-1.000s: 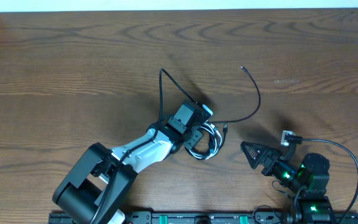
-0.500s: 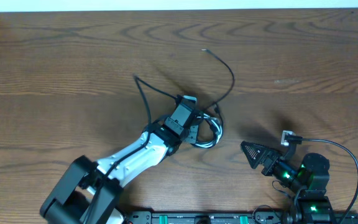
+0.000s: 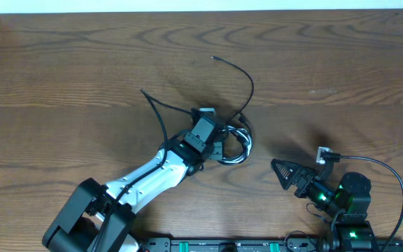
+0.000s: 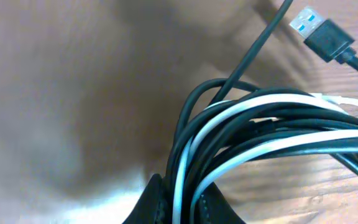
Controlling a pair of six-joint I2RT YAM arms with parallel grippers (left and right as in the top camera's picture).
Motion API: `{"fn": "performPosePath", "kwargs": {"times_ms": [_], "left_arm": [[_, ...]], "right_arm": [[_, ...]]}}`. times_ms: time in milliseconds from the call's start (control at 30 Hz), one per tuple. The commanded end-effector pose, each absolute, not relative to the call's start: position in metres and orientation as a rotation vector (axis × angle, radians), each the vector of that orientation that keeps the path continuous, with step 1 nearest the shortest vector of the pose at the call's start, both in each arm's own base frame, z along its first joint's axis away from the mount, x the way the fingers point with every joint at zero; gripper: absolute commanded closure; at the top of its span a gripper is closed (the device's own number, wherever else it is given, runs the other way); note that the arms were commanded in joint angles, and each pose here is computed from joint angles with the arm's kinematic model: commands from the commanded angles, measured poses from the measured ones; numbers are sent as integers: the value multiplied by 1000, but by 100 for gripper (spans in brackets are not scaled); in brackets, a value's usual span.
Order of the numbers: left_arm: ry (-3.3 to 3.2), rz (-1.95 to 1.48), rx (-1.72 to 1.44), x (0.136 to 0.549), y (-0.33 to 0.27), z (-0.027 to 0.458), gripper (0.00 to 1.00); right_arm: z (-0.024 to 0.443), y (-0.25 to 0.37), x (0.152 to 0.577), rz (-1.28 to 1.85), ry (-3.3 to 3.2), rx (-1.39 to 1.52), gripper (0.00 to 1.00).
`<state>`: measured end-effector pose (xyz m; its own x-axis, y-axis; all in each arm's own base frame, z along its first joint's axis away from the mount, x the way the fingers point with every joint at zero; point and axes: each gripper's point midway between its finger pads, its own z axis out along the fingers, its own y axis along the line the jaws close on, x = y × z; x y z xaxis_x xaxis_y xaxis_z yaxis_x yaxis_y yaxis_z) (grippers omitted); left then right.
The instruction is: Untangle cables
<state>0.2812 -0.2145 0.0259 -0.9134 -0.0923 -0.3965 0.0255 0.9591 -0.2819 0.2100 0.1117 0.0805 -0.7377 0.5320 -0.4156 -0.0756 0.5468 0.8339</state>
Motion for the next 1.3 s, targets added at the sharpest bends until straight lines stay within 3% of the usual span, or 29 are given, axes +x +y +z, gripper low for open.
{"fn": "performPosePath", "kwargs": {"times_ms": [0, 233, 767, 1000, 1267], "left_arm": [[2754, -422, -472, 267, -204, 20, 92], [2794, -326, -868, 242, -184, 8, 92], [2792, -366, -1037, 235, -188, 7, 92], [2811, -358, -973, 234, -188, 7, 92], [2813, -324, -862, 238, -184, 7, 92]], "right_arm": [[79, 113, 209, 1173, 2129, 341, 1], [78, 113, 209, 1173, 2129, 341, 1], [78, 111, 211, 1158, 2124, 349, 1], [82, 120, 204, 1367, 2142, 585, 1], [81, 118, 205, 1272, 2138, 420, 1]]}}
